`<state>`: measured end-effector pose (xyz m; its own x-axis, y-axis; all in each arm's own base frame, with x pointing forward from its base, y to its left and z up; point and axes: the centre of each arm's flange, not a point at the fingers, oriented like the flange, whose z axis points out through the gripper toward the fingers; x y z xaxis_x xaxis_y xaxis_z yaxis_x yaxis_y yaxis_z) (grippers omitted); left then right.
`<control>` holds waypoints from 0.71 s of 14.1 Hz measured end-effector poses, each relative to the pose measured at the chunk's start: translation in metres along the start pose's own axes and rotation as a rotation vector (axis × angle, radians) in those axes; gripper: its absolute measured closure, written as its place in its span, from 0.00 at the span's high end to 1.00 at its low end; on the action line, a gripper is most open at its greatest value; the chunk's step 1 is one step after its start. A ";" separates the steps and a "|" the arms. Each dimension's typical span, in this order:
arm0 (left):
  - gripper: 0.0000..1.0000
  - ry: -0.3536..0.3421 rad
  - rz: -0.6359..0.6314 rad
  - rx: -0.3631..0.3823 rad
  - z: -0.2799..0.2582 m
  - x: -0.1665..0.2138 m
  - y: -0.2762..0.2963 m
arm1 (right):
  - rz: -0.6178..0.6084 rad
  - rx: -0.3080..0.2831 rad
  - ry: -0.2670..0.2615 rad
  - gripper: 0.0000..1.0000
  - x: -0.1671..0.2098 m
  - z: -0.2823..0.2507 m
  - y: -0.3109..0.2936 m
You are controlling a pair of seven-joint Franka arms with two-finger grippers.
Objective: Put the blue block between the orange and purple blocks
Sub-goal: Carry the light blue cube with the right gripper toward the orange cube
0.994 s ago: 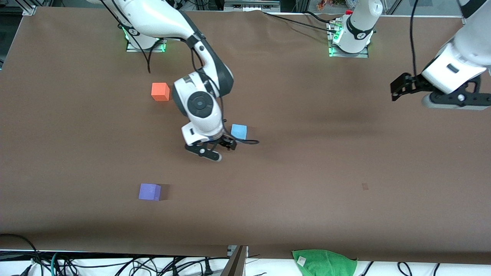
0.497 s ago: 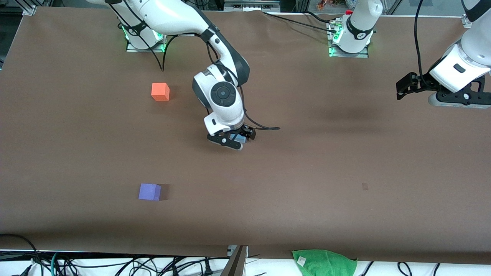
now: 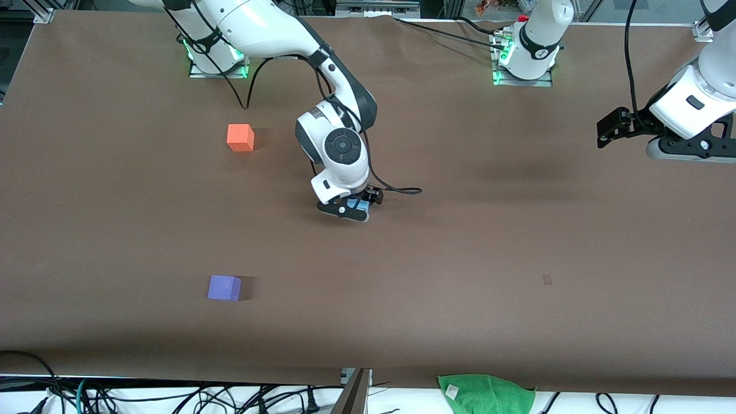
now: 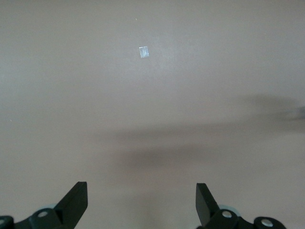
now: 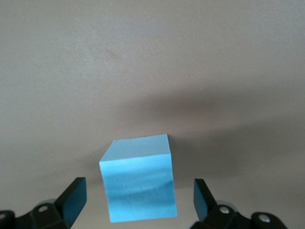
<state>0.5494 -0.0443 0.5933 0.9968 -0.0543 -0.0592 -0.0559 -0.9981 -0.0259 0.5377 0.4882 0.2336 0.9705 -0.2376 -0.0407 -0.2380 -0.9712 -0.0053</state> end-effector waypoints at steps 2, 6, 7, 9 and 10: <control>1.00 -0.002 0.000 0.000 0.000 0.000 0.000 | -0.011 0.008 0.009 1.00 0.001 0.010 0.000; 1.00 -0.006 0.000 0.000 0.000 -0.001 0.000 | -0.033 0.012 0.023 0.98 0.010 0.029 0.004; 1.00 -0.010 0.000 0.000 0.000 -0.001 0.000 | -0.036 0.014 0.025 0.88 0.013 0.028 0.005; 1.00 -0.016 0.002 0.000 0.001 -0.002 0.001 | -0.036 0.014 0.026 0.63 0.017 0.025 0.008; 1.00 -0.022 0.002 0.001 0.001 -0.003 0.001 | -0.042 0.001 0.016 0.59 0.021 0.023 0.012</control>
<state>0.5467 -0.0453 0.5923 0.9952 -0.0559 -0.0808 -0.0582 -0.9980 -0.0265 0.5542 0.4724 0.2102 0.9801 -0.1972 -0.0248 -0.1974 -0.9803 -0.0081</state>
